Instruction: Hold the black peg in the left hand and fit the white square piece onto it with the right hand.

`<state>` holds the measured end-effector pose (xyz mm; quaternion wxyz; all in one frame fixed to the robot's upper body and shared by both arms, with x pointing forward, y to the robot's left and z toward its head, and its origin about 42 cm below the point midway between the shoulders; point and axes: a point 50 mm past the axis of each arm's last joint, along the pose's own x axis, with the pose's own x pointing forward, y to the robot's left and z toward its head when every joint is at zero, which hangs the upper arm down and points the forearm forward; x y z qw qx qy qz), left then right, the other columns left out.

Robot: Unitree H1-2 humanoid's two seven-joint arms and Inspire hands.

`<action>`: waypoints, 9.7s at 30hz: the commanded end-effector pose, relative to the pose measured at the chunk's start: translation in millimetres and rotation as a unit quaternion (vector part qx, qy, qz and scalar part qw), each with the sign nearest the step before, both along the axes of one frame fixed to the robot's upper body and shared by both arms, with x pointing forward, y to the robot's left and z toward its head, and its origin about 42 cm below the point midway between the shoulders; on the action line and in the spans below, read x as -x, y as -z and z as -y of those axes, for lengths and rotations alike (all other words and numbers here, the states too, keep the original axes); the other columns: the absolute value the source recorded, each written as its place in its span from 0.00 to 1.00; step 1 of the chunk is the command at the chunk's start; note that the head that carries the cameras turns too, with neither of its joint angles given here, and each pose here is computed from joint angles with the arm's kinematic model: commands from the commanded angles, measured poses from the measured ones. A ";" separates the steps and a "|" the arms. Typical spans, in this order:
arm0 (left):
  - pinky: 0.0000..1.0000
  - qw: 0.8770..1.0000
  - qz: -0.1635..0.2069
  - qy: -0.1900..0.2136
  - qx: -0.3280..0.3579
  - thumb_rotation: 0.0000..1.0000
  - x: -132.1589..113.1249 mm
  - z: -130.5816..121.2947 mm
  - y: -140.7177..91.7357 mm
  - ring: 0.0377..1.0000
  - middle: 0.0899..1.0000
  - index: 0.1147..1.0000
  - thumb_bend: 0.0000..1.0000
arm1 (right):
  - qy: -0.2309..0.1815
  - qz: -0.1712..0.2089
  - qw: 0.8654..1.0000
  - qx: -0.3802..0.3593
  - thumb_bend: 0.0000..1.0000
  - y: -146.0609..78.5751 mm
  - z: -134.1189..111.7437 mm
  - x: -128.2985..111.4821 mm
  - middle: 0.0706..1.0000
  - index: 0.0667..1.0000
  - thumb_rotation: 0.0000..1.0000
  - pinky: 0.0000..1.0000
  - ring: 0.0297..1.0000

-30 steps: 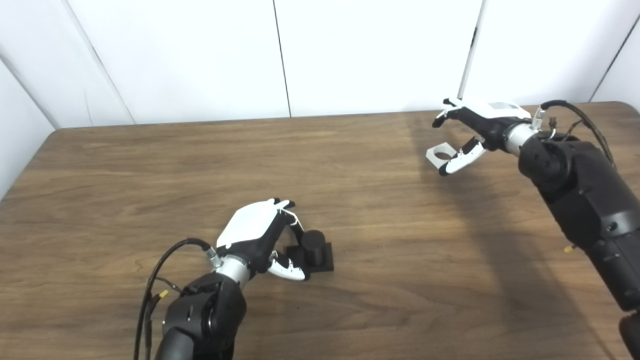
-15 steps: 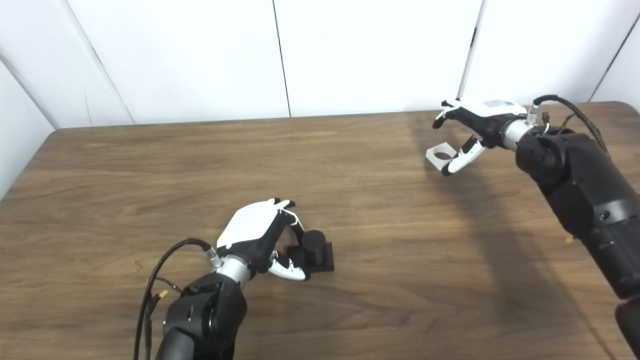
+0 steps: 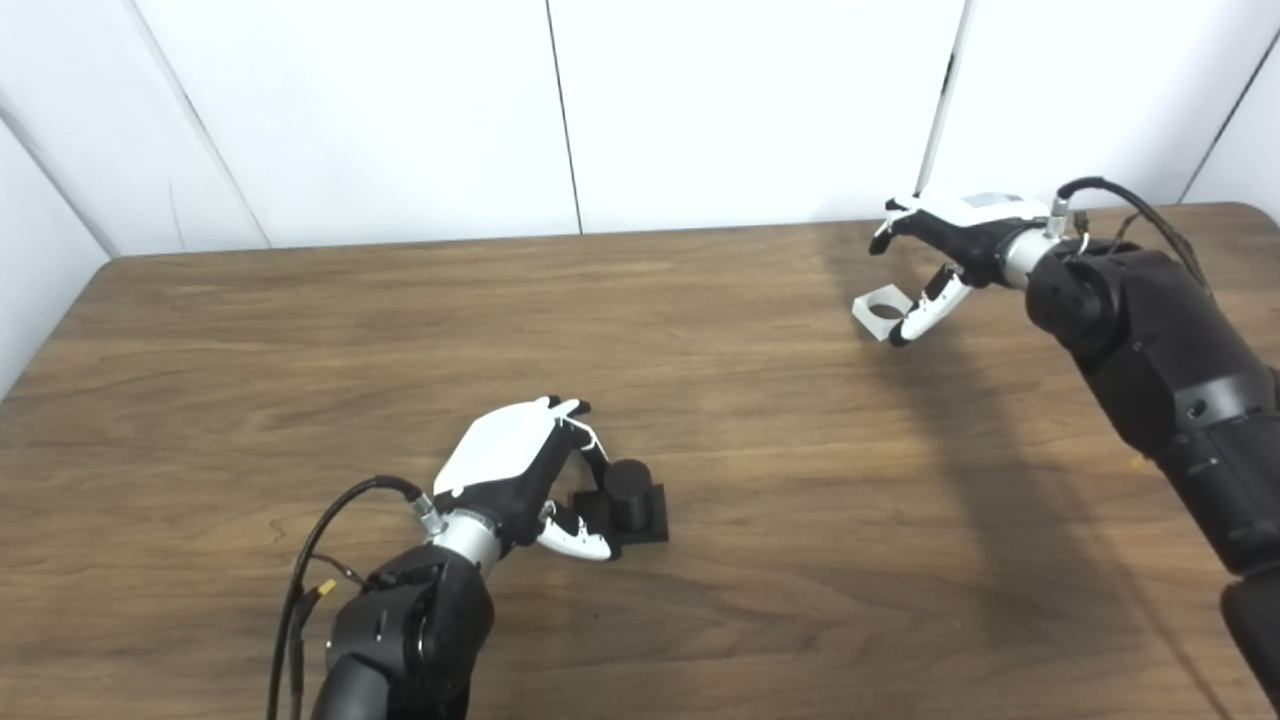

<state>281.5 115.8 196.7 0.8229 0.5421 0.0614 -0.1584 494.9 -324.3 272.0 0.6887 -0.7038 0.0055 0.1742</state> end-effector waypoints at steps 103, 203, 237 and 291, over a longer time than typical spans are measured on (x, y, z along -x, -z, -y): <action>1.00 1.000 -0.001 -0.004 -0.007 0.06 -7.5 7.5 -4.9 1.00 0.96 0.41 0.53 | -0.011 0.012 0.999 0.029 0.52 -8.9 -8.4 -25.4 0.94 0.46 0.15 1.00 1.00; 1.00 1.000 -0.003 -0.003 -0.020 0.06 -10.8 9.0 -1.6 1.00 0.95 0.41 0.53 | -0.290 0.048 0.956 0.024 0.52 -85.3 -158.0 116.3 0.95 0.46 0.15 1.00 1.00; 1.00 1.000 -0.007 -0.005 -0.011 0.06 -12.0 10.3 -1.3 1.00 0.96 0.41 0.53 | -0.330 0.039 0.943 0.018 0.52 -67.5 -186.3 130.0 0.95 0.46 0.16 1.00 1.00; 1.00 1.000 -0.002 0.003 -0.008 0.06 -9.1 25.8 -4.5 1.00 0.96 0.41 0.53 | -0.332 0.013 0.943 0.021 0.52 -37.4 -195.5 123.7 0.96 0.46 0.16 1.00 1.00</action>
